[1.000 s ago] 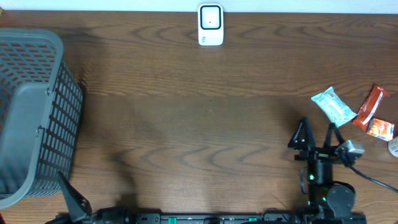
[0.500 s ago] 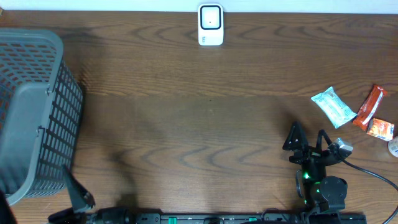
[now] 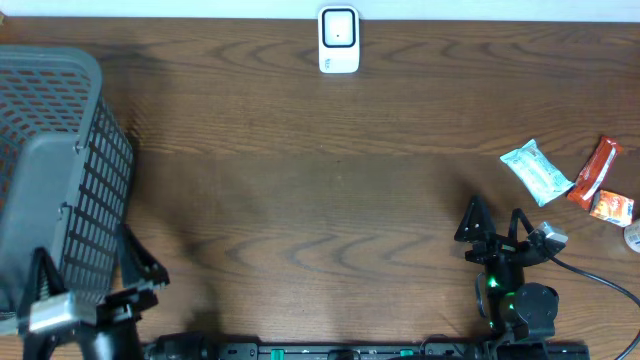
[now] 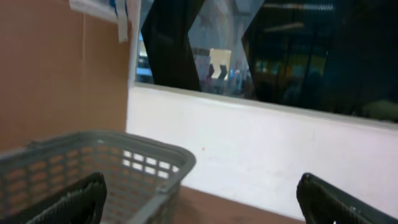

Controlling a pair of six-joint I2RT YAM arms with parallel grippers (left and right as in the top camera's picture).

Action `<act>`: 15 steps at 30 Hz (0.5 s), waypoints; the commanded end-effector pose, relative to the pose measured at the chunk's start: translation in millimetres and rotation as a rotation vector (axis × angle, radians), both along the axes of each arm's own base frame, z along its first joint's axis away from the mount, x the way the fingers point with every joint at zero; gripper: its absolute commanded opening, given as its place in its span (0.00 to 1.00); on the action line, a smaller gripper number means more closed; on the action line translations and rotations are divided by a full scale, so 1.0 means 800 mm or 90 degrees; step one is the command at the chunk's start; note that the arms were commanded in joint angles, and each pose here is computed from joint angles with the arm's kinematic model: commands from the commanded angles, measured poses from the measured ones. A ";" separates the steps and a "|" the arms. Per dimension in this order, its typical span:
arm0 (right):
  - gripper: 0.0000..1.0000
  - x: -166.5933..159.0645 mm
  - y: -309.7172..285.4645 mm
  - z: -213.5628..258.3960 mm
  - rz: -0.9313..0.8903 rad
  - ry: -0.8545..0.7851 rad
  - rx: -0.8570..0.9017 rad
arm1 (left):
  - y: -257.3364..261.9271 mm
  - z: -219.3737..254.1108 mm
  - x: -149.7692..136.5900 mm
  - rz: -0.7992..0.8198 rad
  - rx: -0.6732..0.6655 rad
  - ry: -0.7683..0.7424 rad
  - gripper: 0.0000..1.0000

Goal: Scan the item barcode

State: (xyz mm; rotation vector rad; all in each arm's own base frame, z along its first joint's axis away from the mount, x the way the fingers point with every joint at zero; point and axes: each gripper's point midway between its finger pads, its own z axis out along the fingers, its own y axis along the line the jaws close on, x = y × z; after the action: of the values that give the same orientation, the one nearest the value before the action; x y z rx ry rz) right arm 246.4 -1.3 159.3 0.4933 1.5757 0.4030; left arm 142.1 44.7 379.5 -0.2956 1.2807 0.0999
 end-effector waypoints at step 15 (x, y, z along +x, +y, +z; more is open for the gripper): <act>0.99 0.000 -0.001 -0.001 -0.004 0.001 0.007 | 0.006 -0.103 0.064 -0.016 -0.062 0.080 0.98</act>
State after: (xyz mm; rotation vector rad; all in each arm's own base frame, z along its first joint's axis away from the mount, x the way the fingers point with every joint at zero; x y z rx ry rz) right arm 246.4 -1.3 159.3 0.4930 1.5757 0.4027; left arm 190.8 50.7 299.4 -0.3629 1.4274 0.0517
